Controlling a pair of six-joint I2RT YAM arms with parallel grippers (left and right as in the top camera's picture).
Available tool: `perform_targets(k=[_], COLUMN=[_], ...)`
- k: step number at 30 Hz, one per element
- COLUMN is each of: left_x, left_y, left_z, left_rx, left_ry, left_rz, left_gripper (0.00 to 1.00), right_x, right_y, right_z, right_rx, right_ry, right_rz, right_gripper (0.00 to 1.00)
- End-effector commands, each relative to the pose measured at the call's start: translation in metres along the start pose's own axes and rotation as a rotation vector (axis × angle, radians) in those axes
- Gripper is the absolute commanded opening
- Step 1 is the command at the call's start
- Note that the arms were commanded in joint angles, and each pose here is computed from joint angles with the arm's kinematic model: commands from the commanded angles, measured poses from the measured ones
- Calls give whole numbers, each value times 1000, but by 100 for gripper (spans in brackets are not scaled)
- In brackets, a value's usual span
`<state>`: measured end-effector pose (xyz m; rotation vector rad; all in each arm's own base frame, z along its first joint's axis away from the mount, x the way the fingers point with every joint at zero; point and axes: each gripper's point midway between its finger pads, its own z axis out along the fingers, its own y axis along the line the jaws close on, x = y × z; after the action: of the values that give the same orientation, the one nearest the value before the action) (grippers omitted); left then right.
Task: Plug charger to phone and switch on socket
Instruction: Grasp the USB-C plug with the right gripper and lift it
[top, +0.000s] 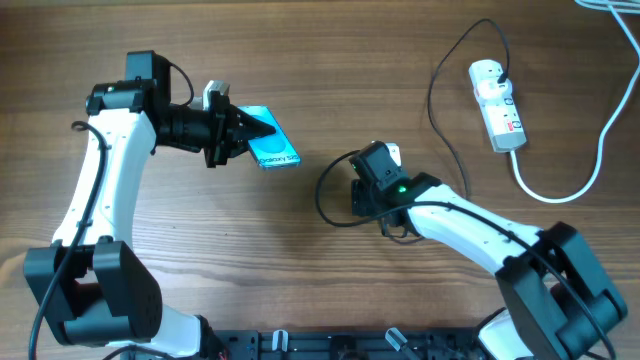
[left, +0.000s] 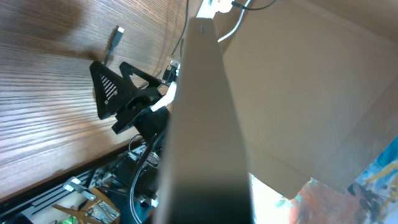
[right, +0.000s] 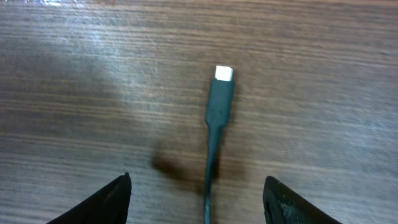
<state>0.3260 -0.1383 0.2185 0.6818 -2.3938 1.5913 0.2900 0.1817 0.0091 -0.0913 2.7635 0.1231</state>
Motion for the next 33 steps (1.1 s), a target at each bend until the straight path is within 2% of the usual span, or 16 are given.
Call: perform_targets(k=[1, 4, 7, 8, 9, 10, 19, 24, 26, 27, 28, 31, 33], left_x=[3, 3, 4, 4, 4, 6, 7, 9, 8, 10, 11, 15, 22], left_y=[-8, -8, -8, -8, -7, -7, -7, -12, -13, -22, -25, -29, -30], left_z=[-3, -3, -3, -3, -3, -4, -4, -4, -4, -5, -5, -3, 6], left_rx=[13, 13, 14, 14, 13, 14, 19, 46, 49, 93, 114, 130, 119], left_ry=[-5, -5, -5, -5, -3, 4, 8, 22, 19, 35, 45, 66, 94], left_rz=[44, 44, 43, 43, 38, 24, 19, 25, 35, 60, 69, 77, 88], left_gripper=[11, 11, 11, 11, 11, 4, 4, 4, 4, 4, 4, 4, 4], right_x=[-7, -2, 8, 16, 27, 34, 42, 34, 19, 3, -3, -4, 2], right_y=[9, 8, 4, 0, -5, -4, 10, 40, 46, 57, 61, 61, 58], right_z=[7, 18, 32, 37, 42, 44, 43, 26, 7, -31, -55, -110, -144], right_rx=[-28, -18, 6, 23, 41, 33, -43, -345, -484, -701, -810, -954, -968], right_ry=[-4, 13, 54, 83, 126, 159, 206, 298, 293, 262, 241, 183, 130], right_rz=[-8, -10, -14, -18, -23, -23, 38, 139, 144, 81, 39, -59, -125], right_gripper=[68, 67, 52, 40, 19, 4, 4, 4, 4, 4, 5, 4, 4])
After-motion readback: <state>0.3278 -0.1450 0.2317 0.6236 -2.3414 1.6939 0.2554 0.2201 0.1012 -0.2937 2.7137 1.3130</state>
